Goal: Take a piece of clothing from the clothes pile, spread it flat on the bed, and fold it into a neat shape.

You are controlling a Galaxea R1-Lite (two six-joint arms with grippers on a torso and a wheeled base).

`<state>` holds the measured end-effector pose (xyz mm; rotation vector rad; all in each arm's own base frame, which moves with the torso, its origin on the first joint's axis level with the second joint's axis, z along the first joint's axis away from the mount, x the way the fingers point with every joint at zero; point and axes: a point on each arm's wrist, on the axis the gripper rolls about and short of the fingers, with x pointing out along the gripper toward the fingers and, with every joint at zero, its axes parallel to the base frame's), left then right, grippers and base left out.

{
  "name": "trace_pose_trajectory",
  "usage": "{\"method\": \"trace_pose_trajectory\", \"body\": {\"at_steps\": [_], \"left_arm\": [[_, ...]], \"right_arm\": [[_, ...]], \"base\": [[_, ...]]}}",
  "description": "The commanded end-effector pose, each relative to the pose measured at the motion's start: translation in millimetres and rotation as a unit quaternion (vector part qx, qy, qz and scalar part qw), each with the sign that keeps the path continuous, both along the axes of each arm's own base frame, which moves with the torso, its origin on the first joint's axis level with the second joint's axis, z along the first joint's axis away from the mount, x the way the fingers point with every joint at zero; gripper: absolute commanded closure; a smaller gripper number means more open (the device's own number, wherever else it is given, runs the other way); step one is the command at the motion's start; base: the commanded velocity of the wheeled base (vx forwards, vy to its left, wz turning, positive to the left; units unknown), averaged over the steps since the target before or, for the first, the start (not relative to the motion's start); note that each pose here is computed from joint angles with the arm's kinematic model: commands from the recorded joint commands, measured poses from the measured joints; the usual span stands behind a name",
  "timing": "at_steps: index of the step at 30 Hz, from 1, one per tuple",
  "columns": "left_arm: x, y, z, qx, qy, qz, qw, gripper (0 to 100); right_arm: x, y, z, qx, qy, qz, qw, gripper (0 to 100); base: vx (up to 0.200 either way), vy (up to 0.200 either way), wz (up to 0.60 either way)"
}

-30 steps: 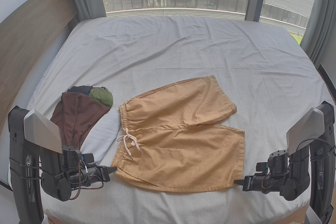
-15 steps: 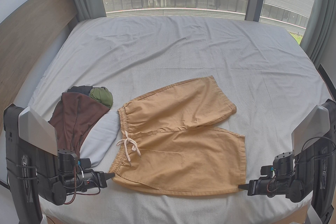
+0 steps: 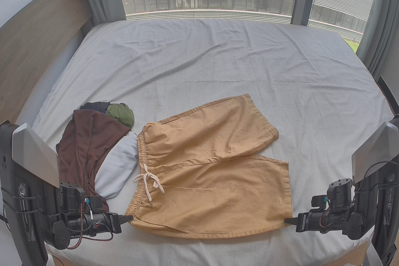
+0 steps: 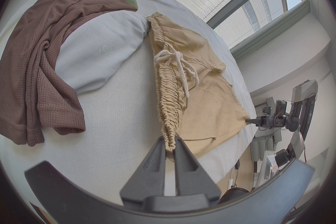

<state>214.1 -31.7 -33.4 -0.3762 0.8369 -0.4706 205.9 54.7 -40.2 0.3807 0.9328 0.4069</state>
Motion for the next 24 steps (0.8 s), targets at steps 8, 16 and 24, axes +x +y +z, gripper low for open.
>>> {"method": "trace_pose_trajectory", "body": {"at_steps": [8,16,24], "left_arm": [[-3,0,3,-0.004,-0.007,-0.018,0.9998,100],[19,-2,27,-0.030,-0.079,0.000,0.9964,100],[35,-9,53,-0.069,-0.129,0.015,0.9891,100]], "right_arm": [[-3,-1,17,0.006,-0.026,0.000,0.9996,100],[9,1,45,0.031,-0.114,-0.005,0.9929,100],[30,-1,62,0.053,-0.171,-0.027,0.9834,100]], "base": [[0.000,0.000,0.00],[0.000,0.000,0.00],[0.000,0.000,0.00]]}}
